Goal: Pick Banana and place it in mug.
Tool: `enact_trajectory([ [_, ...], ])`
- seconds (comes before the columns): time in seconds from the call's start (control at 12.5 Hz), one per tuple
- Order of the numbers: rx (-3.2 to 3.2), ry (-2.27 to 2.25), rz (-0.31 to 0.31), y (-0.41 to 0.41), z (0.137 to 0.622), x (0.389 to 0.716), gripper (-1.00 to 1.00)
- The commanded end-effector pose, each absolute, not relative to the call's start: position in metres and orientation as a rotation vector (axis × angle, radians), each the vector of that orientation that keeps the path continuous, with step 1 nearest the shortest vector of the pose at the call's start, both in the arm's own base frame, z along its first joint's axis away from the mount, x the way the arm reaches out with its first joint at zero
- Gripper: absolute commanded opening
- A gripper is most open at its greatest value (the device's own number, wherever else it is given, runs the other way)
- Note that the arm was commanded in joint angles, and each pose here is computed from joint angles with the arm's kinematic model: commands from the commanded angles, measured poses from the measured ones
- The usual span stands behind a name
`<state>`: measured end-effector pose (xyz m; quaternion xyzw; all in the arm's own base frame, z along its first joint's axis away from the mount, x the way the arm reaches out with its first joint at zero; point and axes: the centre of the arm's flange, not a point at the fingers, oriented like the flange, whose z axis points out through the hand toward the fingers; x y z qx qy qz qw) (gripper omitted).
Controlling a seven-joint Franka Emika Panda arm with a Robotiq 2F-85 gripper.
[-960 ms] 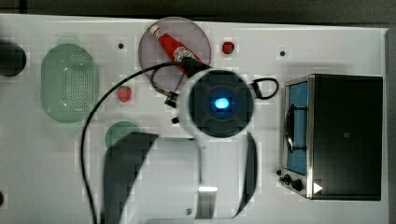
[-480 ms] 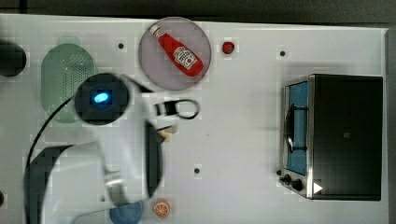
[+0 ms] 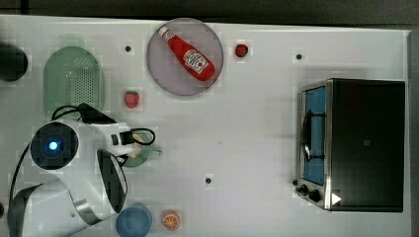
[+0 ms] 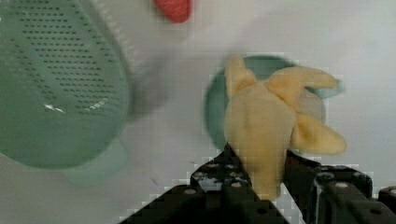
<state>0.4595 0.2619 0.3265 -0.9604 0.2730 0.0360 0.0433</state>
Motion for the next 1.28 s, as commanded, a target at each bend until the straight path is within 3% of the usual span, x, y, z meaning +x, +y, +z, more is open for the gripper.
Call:
enact_trajectory([
  [0.08,-2.863,1.096,0.14,0.228,0.289,0.459,-0.28],
  [0.24,-2.855,1.111,0.162,0.228,0.269,0.46,-0.2],
  [0.64,-2.848,1.111,0.173,0.229,0.254,0.461,0.9],
  [0.72,-2.846,1.111,0.167,0.229,0.256,0.462,1.0],
  [0.96,-2.803,1.129,0.06,0.22,0.299,0.481,1.0],
  [1.28,-2.848,1.13,0.024,0.178,0.417,0.5,1.0],
])
